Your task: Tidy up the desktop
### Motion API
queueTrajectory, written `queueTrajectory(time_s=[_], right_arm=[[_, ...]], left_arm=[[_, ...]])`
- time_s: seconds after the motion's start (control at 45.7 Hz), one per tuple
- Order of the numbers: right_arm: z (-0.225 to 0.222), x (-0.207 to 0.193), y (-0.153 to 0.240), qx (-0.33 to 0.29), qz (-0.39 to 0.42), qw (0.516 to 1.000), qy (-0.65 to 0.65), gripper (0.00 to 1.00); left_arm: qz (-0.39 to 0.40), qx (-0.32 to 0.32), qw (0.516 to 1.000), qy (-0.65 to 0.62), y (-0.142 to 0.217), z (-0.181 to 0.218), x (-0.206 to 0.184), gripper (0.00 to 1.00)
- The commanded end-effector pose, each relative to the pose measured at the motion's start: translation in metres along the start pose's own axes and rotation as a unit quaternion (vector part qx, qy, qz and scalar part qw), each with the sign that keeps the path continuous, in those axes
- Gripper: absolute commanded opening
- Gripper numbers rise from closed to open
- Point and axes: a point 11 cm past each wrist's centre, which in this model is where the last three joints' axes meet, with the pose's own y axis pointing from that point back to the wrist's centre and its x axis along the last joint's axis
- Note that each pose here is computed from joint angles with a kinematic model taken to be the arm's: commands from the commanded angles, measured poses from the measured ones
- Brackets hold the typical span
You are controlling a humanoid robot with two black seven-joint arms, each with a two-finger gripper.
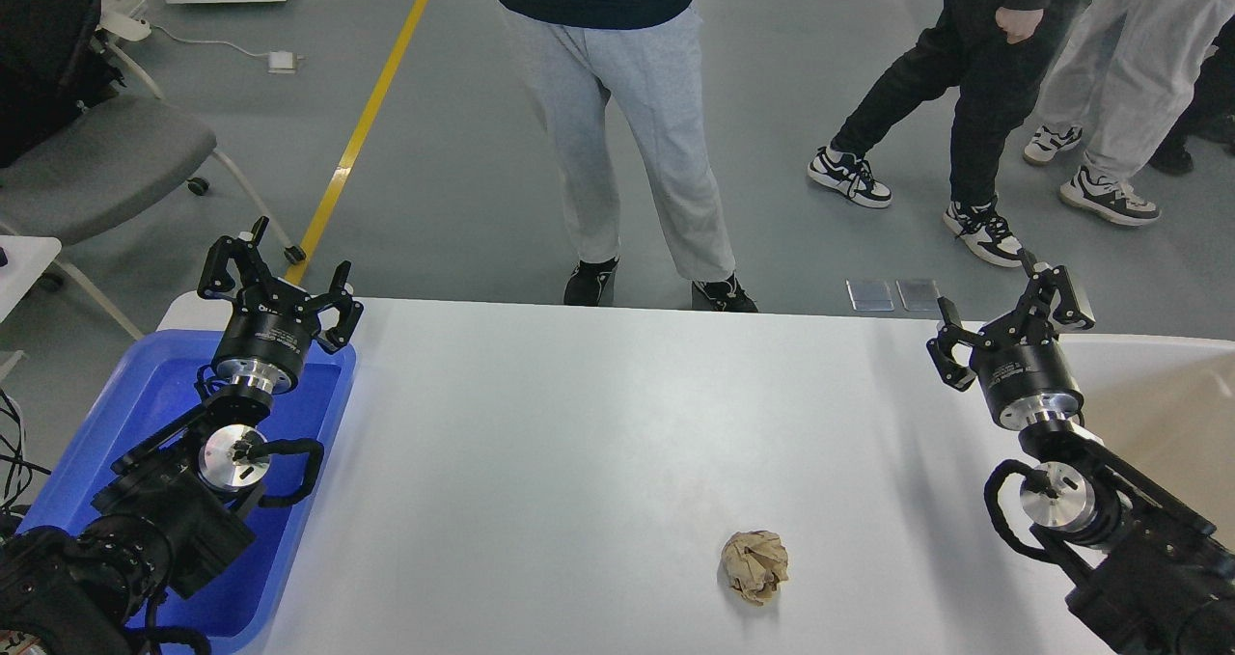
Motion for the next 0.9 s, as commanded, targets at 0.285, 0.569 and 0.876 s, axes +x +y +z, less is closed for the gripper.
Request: queueTrajectory(time_s=[0.285,0.569,0.876], right_arm=[[-0.002,0.001,-0.002,0.001,0.003,1.000,0.002,1.00],[-0.018,0.008,-0.010,0.017,0.013,1.000,0.017,1.00],[-0.019,0.008,-0.015,-0.040,0.018,0.999,0.020,1.00]], left_arm=[[0.000,0.000,1.000,0.000,0.000,0.000,0.000,1.00],[0.000,0.000,1.000,0.000,0.000,0.000,0.000,1.00],[0.001,0.000,1.000,-0.001,0.000,0.001,0.000,1.00]])
